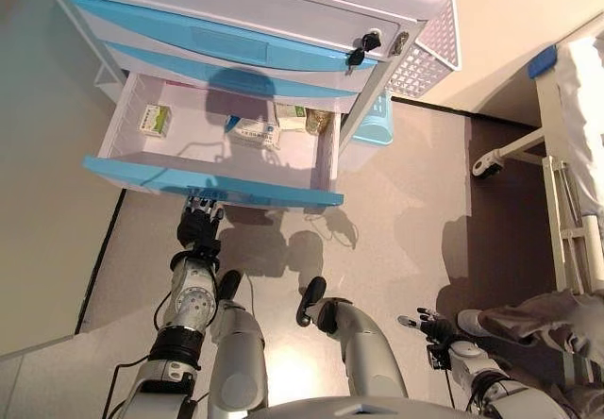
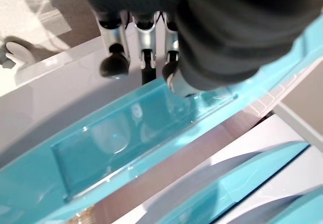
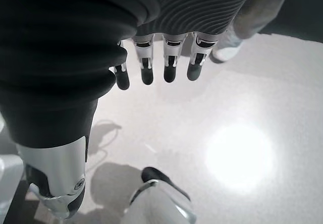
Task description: Open the drawer and pick up the medicine
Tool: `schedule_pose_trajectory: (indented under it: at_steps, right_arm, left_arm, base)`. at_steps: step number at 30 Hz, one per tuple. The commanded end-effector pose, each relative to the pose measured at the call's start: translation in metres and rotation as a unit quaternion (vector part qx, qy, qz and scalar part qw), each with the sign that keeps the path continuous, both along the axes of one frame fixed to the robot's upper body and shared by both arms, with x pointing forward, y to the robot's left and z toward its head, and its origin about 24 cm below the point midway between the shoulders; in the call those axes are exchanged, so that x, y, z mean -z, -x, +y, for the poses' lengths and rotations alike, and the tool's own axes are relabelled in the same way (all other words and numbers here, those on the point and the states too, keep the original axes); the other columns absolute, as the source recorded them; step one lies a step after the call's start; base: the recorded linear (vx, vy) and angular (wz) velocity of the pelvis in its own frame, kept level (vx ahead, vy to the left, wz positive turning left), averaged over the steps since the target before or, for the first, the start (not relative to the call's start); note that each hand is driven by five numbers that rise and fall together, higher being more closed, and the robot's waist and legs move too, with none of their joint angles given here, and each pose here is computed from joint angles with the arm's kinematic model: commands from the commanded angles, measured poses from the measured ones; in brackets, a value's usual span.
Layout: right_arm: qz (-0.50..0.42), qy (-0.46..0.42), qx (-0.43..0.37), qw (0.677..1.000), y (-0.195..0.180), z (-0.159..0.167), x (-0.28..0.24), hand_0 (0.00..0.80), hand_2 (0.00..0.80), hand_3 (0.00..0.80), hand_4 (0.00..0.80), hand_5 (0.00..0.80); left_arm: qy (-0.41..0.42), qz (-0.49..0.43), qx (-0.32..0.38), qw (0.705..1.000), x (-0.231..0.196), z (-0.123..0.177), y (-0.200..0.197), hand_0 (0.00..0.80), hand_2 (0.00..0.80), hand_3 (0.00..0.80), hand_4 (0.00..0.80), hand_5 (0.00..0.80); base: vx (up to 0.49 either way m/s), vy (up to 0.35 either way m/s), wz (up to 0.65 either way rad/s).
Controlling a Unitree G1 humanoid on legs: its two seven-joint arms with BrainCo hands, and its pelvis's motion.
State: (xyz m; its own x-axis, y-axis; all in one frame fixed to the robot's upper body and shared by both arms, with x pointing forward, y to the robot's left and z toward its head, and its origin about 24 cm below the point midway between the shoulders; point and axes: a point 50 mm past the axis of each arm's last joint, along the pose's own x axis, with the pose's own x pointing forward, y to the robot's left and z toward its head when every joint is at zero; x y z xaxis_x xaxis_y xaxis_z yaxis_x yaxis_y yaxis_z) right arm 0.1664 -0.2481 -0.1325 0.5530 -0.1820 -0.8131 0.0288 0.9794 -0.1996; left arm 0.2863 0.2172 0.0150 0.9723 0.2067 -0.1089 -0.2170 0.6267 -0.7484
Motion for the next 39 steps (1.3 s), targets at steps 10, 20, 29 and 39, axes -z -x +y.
schedule_pose_trajectory:
  at_steps: [10, 20, 29, 39]
  right_arm:
    - [0.032, 0.031, 0.006, 0.999, 0.022, -0.020, 0.003, 0.000, 0.000, 0.000, 0.000, 0.000]
    - [0.021, 0.035, -0.002, 0.999, 0.013, -0.019, 0.000, 0.000, 0.000, 0.000, 0.000, 0.000]
    - [0.020, 0.035, 0.007, 0.999, 0.014, -0.020, 0.000, 0.000, 0.000, 0.000, 0.000, 0.000]
    - [0.028, 0.035, 0.011, 0.999, 0.019, -0.020, 0.002, 0.000, 0.000, 0.000, 0.000, 0.000]
  left_arm:
    - [-0.023, -0.175, 0.123, 0.977, -0.061, -0.039, 0.003, 0.800, 0.800, 0.800, 0.800, 0.800]
    - [-0.019, -0.138, 0.171, 0.975, -0.040, -0.044, 0.024, 0.800, 0.800, 0.800, 0.800, 0.800]
    - [-0.016, -0.129, 0.199, 0.971, -0.037, -0.046, 0.036, 0.800, 0.800, 0.800, 0.800, 0.800]
    - [-0.029, -0.079, 0.199, 0.976, -0.020, -0.037, 0.051, 0.000, 0.000, 0.000, 0.000, 0.000]
  base:
    - [0.029, -0.048, 0.15]
    - [0.036, -0.056, 0.14]
    - [0.044, -0.027, 0.15]
    - [0.042, 0.009, 0.04]
